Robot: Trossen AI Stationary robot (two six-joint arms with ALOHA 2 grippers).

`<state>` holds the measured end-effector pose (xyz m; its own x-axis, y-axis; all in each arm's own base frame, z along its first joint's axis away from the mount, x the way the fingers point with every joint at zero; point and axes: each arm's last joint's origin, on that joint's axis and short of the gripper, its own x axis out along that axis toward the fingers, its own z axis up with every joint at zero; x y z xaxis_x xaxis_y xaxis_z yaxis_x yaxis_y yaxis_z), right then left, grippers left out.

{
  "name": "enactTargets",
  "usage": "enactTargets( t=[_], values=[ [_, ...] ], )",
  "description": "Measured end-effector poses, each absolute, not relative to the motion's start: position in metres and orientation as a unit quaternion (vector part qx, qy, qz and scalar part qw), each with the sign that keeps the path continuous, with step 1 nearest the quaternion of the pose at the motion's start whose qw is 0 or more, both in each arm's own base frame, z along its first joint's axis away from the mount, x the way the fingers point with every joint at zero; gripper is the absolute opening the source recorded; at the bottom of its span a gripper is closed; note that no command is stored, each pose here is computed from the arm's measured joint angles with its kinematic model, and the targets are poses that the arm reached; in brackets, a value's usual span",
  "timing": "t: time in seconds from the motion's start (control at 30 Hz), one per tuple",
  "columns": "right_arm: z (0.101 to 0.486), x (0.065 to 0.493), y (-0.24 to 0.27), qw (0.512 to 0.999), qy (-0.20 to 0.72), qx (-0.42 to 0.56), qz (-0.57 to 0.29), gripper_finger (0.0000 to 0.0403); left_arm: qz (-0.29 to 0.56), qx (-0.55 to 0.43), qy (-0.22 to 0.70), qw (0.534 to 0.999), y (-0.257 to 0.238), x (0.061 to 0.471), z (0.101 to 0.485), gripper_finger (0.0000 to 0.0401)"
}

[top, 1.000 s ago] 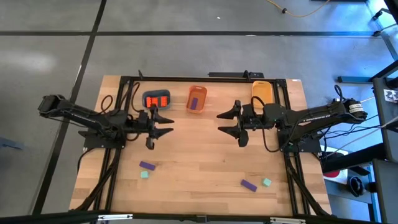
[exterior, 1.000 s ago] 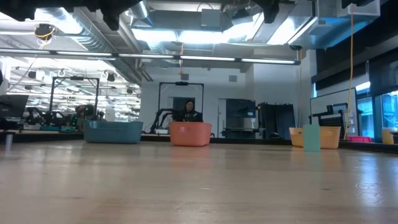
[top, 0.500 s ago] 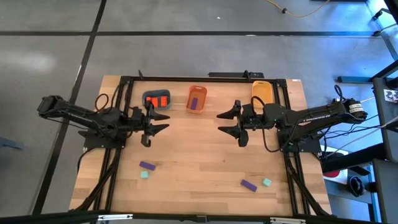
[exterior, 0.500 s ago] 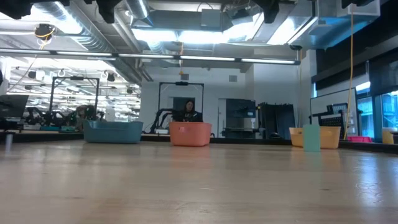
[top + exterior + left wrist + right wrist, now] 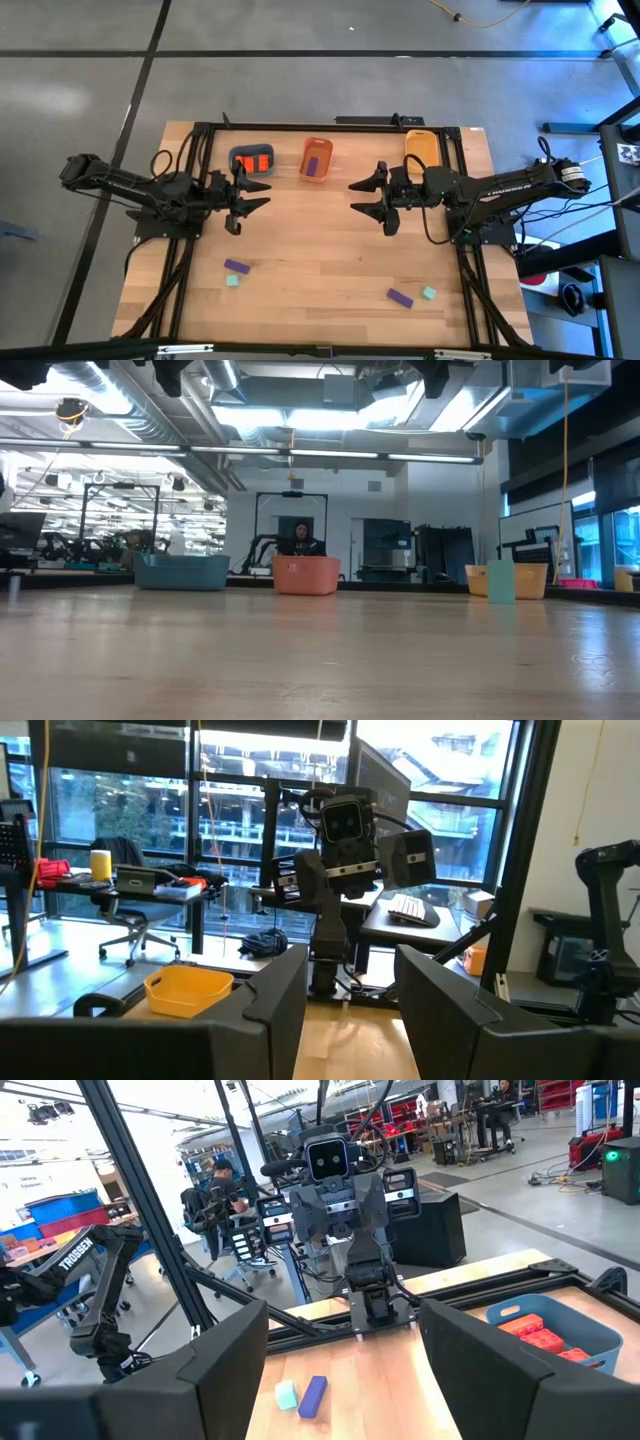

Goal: Sort & place blocks by color
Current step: Put the right violet block into the orange bin

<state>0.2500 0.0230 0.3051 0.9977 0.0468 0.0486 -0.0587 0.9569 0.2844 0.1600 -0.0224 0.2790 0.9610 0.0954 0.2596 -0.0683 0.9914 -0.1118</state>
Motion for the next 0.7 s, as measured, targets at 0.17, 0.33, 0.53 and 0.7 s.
enactTargets(
  t=[0.17, 0.33, 0.53, 0.7],
  values=[
    [0.3051, 0.25, 0.023, 0.989, -0.021, 0.144, 0.027, 0.0263, 0.042, -0.051, -0.133, 0.989, -0.0224, 0.16, 0.279, 0.0143],
    [0.3051, 0.25, 0.0231, 0.989, -0.021, 0.144, 0.027, 0.0263, 0.042, -0.051, -0.133, 0.989, -0.0224, 0.16, 0.279, 0.0143],
    [0.3051, 0.25, 0.023, 0.989, -0.021, 0.143, 0.027, 0.0263, 0.043, -0.052, -0.134, 0.989, -0.0223, 0.16, 0.279, 0.0143],
    [0.3051, 0.25, 0.023, 0.989, -0.02, 0.143, 0.027, 0.0263, 0.042, -0.054, -0.134, 0.989, -0.0223, 0.16, 0.279, 0.0143]
  ],
)
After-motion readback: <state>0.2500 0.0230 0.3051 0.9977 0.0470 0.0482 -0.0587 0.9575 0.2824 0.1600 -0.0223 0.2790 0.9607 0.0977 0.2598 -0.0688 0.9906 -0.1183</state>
